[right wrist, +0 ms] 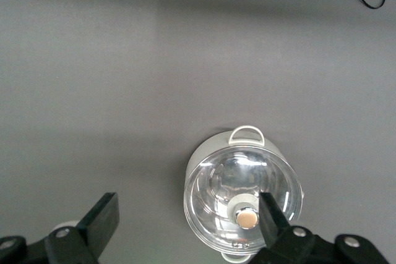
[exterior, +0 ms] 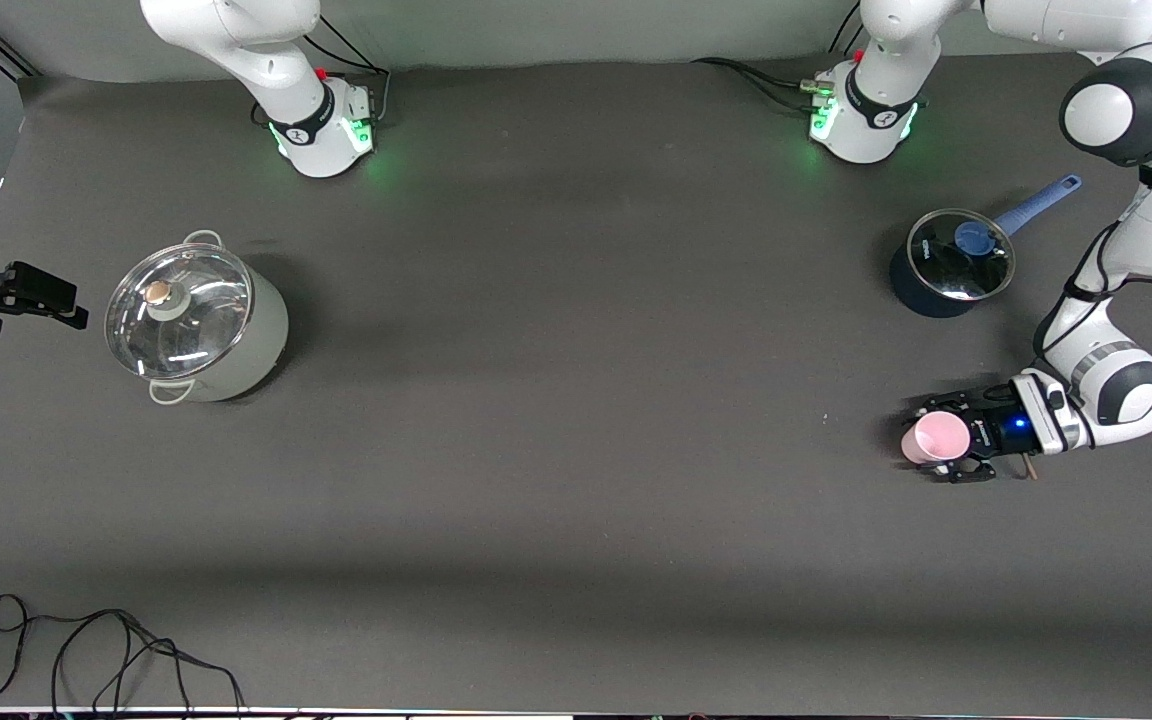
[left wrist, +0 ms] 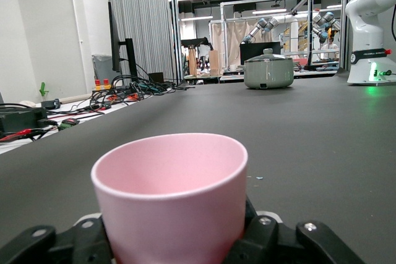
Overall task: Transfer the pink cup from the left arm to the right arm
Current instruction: 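Lift the pink cup with the left gripper and carry it toward the pot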
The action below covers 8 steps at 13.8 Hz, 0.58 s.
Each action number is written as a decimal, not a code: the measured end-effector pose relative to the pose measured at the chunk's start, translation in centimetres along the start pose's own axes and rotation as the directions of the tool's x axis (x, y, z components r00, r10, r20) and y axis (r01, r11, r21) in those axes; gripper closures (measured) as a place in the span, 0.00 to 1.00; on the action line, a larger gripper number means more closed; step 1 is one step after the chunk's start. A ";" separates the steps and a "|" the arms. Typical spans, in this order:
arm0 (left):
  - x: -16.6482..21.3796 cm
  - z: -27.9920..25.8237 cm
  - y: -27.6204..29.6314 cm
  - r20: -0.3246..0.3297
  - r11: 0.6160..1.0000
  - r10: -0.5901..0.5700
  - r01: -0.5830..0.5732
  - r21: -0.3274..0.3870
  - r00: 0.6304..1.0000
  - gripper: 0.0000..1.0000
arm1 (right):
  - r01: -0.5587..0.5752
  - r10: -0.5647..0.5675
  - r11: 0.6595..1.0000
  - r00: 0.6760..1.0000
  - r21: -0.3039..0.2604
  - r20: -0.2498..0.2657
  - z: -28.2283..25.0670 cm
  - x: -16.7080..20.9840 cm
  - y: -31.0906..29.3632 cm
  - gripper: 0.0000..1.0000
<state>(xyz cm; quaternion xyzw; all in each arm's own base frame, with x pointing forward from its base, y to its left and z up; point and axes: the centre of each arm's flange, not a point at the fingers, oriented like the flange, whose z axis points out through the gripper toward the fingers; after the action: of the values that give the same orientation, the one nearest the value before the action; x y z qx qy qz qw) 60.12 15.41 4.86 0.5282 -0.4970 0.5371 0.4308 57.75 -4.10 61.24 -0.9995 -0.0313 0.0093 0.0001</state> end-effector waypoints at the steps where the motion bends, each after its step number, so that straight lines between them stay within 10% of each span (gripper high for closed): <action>1: 0.0 0.3 -0.1 -0.002 1.000 0.002 -0.002 0.000 1.000 0.31 | 0.000 0.000 1.000 1.000 0.000 0.000 0.0 0.0 0.0 0.00; 8: 3.6 12.7 -5.0 -0.089 0.998 0.062 -0.060 0.024 0.994 0.34 | -0.109 0.109 0.994 0.994 0.000 -0.003 -0.2 0.0 0.1 0.00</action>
<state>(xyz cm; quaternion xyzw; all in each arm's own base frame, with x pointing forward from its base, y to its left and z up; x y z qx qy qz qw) 66.59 3.27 8.13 0.4927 -0.4872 0.5783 0.4306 57.72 -4.16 61.40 -0.9997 0.0236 0.0077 -0.0004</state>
